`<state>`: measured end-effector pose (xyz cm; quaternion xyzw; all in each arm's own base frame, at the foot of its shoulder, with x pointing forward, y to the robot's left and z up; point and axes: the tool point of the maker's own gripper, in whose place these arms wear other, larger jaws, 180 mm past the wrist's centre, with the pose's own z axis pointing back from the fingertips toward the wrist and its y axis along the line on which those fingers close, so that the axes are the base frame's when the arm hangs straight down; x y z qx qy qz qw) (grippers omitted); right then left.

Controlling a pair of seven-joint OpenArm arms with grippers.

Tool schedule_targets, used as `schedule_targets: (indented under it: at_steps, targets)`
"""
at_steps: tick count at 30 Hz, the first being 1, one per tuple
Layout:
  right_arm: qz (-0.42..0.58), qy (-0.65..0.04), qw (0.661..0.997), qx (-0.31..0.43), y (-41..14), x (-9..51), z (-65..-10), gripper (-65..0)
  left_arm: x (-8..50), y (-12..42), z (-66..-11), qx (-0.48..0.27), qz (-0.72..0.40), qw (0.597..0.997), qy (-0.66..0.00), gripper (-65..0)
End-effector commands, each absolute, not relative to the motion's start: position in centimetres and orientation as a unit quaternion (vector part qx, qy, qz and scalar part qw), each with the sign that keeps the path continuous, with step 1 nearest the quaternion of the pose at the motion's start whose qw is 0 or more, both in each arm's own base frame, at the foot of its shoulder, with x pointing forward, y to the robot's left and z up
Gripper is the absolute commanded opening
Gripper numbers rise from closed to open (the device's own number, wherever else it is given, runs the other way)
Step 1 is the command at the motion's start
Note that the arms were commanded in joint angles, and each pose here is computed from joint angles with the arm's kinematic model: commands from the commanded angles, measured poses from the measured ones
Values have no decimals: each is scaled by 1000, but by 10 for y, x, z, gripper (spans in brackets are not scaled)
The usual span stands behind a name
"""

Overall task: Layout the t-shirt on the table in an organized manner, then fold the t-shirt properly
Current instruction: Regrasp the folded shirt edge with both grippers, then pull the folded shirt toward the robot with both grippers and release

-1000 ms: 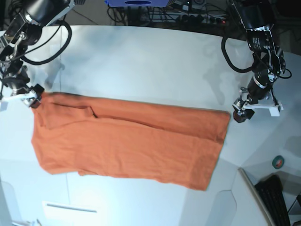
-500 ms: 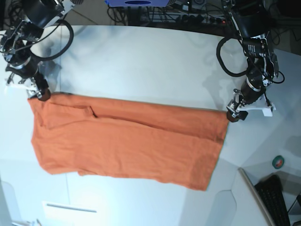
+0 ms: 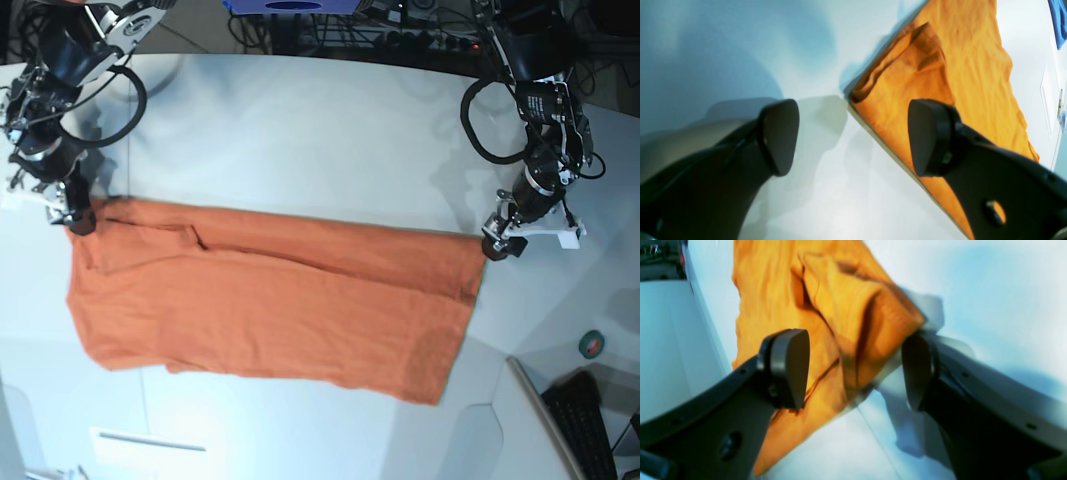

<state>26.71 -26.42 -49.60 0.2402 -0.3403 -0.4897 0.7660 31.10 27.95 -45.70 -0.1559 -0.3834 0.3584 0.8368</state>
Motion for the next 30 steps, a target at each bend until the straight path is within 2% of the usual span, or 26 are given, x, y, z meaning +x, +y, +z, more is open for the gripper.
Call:
schedule_targets:
  at_steps: [1,9,16,17,19,21,24,27,28,30]
  targets:
    - [-489,-335,773,227,-269,264,-498,-240,332,276,-439,-166,338,830,-411,-176]
    - [-488,-335,773,226,-269,265,-498,-240,352,260,-460,-189,353,836,-376,-178]
    - [-493,-328,770,237,-263,271,-502,-240,358,256,-459,-195,354,835,-375,-184]
    - [-494,-326,770,237,-265,272,-503,-240,358,256,-460,-195,354,835,-374,-209]
    - [-497,-317,770,241,-265,271,-508,-251,358,256,-460,-195,354,835,-374,-309]
    - [-500,-313,768,250,-261,276,-510,-311,356,255,-463,-195,356,836,-370,-448]
    - [-498,-314,768,253,-259,278,-509,-470,355,254,-472,-196,364,838,-355,-650]
    - [-495,-314,769,254,-258,279,-509,-630,353,253,-476,-197,367,840,-348,-650]
    - [-495,-314,769,254,-258,279,-509,-650,354,255,-474,-196,366,840,-350,-650]
    - [-495,-311,770,254,-257,277,-510,-650,345,266,-475,-183,361,845,-349,-650]
